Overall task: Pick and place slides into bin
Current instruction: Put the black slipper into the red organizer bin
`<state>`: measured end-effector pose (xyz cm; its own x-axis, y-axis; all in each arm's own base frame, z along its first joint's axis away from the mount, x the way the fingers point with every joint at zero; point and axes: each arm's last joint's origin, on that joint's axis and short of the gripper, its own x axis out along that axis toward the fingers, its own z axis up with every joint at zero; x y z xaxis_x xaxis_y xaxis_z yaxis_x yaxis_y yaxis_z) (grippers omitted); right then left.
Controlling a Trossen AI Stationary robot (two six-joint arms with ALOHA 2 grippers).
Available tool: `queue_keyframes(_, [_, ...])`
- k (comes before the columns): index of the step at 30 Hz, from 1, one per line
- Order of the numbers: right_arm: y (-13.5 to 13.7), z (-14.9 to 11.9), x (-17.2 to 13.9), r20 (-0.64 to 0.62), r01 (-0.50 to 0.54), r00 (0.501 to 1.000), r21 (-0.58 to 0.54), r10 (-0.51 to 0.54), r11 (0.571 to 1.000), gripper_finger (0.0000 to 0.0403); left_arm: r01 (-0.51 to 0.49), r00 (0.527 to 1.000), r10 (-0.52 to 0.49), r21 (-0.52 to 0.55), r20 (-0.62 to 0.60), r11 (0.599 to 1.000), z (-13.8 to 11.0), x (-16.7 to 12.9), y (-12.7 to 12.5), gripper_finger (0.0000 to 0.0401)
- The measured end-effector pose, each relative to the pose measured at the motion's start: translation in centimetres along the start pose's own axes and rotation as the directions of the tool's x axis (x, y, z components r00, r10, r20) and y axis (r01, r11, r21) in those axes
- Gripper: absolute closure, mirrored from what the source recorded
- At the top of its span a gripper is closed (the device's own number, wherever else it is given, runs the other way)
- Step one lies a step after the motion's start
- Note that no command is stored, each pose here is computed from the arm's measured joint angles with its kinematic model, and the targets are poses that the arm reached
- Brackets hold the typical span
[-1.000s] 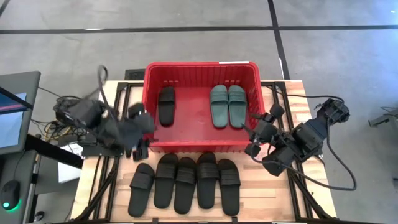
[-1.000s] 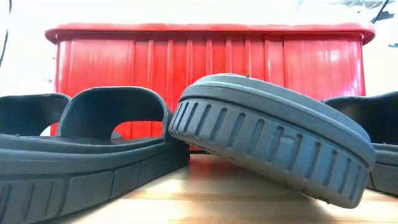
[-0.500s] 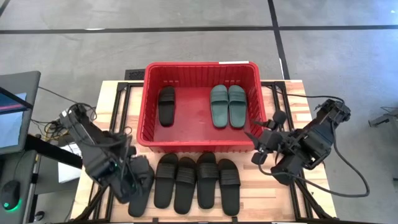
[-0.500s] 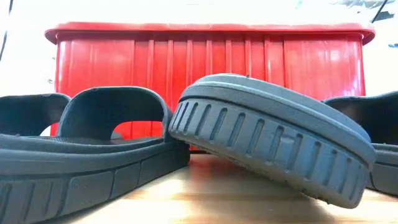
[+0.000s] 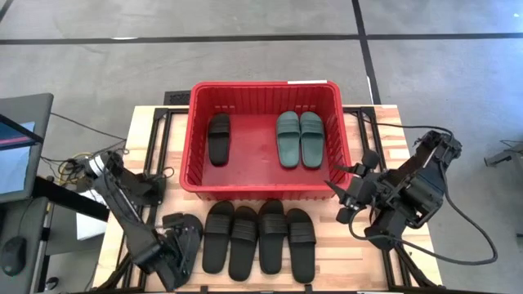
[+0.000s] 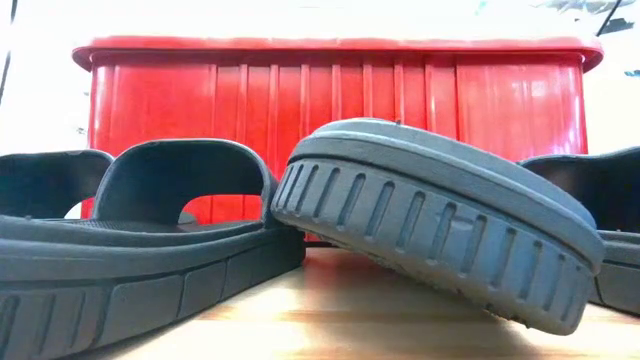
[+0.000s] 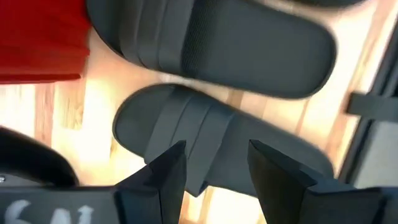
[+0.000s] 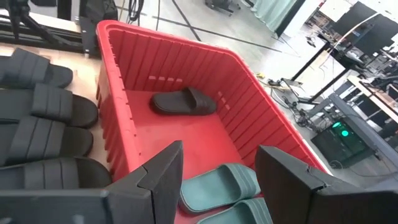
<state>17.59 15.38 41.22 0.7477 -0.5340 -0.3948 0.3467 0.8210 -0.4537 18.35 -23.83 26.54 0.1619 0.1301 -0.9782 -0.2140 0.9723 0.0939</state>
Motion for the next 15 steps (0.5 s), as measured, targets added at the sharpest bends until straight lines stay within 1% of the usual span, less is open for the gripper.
queue_keyframes(4, [0.0,0.0,0.0,0.0,-0.001,1.0,0.015,0.001,1.0,0.0217,-0.055,0.998,0.056,0.062,-0.024,0.997,-1.3,1.5,-1.6,0.0243])
queue_keyframes(9, [0.0,0.0,0.0,0.0,0.0,1.0,0.026,0.0,1.0,0.0217,-0.118,0.992,0.124,0.142,-0.033,0.983,-3.0,3.4,-3.4,0.0243])
queue_keyframes(15, [0.0,0.0,0.0,0.0,0.0,1.0,0.026,0.0,1.0,0.0217,-0.216,0.972,0.227,0.168,-0.052,0.962,-4.1,5.0,-4.1,0.0243])
